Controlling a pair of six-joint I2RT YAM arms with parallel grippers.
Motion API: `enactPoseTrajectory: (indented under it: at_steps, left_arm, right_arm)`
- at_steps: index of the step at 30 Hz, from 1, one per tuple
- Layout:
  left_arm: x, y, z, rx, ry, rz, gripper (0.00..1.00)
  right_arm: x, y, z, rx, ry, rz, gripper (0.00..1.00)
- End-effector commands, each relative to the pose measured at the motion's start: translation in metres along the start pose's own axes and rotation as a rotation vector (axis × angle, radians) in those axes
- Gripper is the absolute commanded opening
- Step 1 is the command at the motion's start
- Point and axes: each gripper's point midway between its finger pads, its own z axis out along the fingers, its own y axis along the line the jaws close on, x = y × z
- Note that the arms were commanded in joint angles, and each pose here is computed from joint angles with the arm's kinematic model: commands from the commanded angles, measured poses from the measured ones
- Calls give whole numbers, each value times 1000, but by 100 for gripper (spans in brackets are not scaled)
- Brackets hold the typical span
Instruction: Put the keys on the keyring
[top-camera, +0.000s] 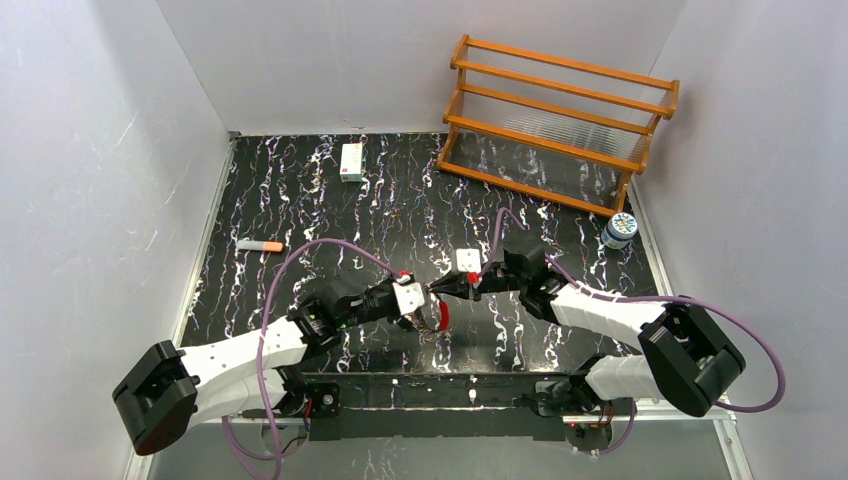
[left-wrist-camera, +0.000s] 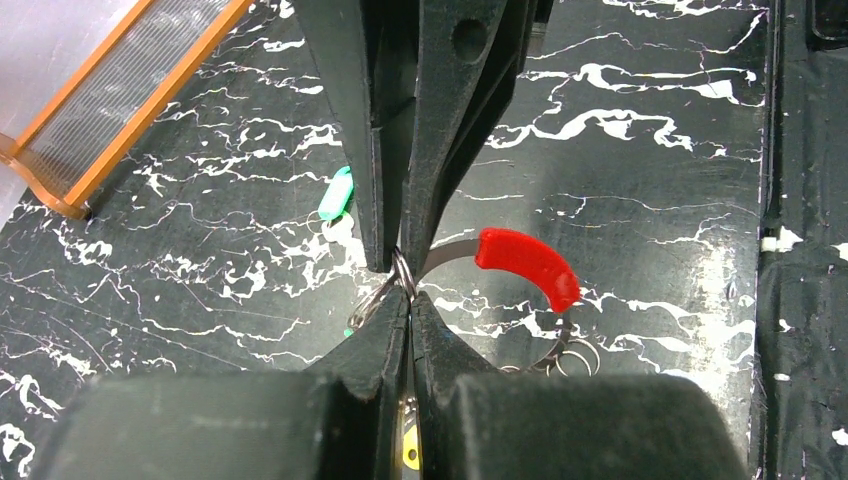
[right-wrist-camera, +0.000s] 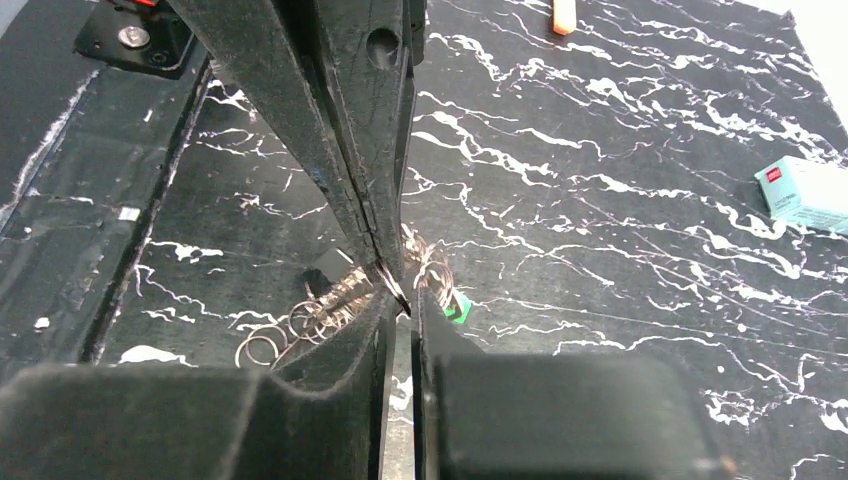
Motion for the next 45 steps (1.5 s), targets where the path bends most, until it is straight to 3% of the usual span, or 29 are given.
enactPoseTrajectory:
  at_steps: [1, 4, 9, 15, 24, 33, 43, 45]
  left_arm:
    - [-21, 5, 2, 4, -48, 18, 0]
    - [-22, 7, 1, -6, -51, 20, 0]
    - [-22, 17, -7, -70, -50, 28, 30]
    - [-23, 29, -23, -193, -94, -18, 42]
    - [-24, 24, -31, -234, -189, -141, 36]
    - [-27, 13, -28, -198, -272, -195, 28]
    - [-38, 9, -21, -152, -320, -188, 33]
    - [-38, 6, -20, -138, -321, -187, 26]
  right_arm:
    - [-17, -3, 1, -23, -31, -64, 6]
    - [-17, -3, 1, -8, -40, -39, 1]
    - [-20, -6, 1, 53, -86, 42, 1]
    - [-29, -6, -3, 113, -189, 134, 1]
    - [-43, -2, -7, 122, -316, 225, 1]
    - [-45, -1, -10, 113, -337, 210, 1]
    - [-45, 2, -9, 88, -339, 213, 1]
    - [-45, 2, -8, 87, -339, 217, 1]
